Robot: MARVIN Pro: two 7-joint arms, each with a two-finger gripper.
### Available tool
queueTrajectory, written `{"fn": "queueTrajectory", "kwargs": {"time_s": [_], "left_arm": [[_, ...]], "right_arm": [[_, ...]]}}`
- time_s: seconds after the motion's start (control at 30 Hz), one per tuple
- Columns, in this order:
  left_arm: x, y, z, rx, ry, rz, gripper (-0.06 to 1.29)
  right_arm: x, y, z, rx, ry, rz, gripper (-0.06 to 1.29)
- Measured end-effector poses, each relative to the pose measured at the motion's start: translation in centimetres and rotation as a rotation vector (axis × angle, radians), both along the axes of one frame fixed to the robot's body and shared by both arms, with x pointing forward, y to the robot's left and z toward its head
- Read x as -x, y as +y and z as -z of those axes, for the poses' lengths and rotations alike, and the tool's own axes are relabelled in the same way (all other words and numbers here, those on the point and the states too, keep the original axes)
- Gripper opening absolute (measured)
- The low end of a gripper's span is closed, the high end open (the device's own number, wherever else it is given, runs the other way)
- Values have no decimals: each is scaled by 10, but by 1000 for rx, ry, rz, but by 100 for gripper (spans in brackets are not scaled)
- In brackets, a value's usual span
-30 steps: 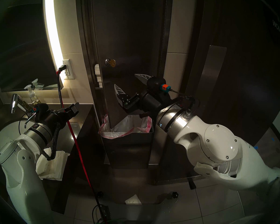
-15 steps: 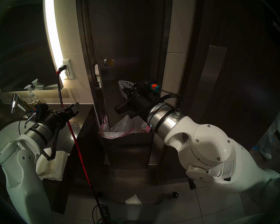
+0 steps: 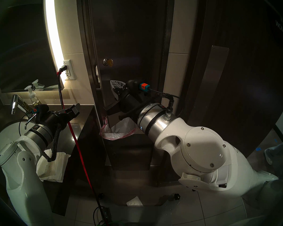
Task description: Twist key and close towel dispenser
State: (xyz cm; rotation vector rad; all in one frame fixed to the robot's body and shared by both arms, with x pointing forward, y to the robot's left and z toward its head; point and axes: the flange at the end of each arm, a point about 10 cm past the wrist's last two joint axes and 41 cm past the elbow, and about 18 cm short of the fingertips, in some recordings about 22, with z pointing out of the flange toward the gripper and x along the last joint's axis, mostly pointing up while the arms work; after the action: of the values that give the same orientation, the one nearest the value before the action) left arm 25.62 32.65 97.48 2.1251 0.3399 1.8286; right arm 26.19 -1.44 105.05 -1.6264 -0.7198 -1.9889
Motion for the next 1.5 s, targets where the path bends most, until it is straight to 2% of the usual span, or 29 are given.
{"fn": "queueTrajectory", "kwargs": {"time_s": [0.33, 0.57, 0.73, 0.83, 1.0, 1.1, 1.23, 1.27, 1.37, 1.5], "left_arm": [[0, 0, 0, 0, 0, 0, 126], [0, 0, 0, 0, 0, 0, 126], [0, 0, 0, 0, 0, 0, 126], [0, 0, 0, 0, 0, 0, 126], [0, 0, 0, 0, 0, 0, 126], [0, 0, 0, 0, 0, 0, 126], [0, 0, 0, 0, 0, 0, 126], [0, 0, 0, 0, 0, 0, 126], [0, 0, 0, 0, 0, 0, 126], [0, 0, 0, 0, 1, 0, 126]], "right_arm": [[-32, 6, -5, -27, 17, 83, -4], [-48, 13, -4, -40, 43, 99, -4], [-67, 25, -2, -44, 65, 108, -4], [-72, 31, -2, -44, 68, 104, -4], [-78, 41, -3, -47, 68, 96, -4], [-75, 44, -6, -66, 65, 90, -4], [-59, 44, -14, -125, 59, 82, -4], [-50, 46, -14, -140, 60, 68, 16], [-30, 50, -8, -147, 75, 27, 122], [-15, 48, -2, -144, 87, 2, 125]]}}
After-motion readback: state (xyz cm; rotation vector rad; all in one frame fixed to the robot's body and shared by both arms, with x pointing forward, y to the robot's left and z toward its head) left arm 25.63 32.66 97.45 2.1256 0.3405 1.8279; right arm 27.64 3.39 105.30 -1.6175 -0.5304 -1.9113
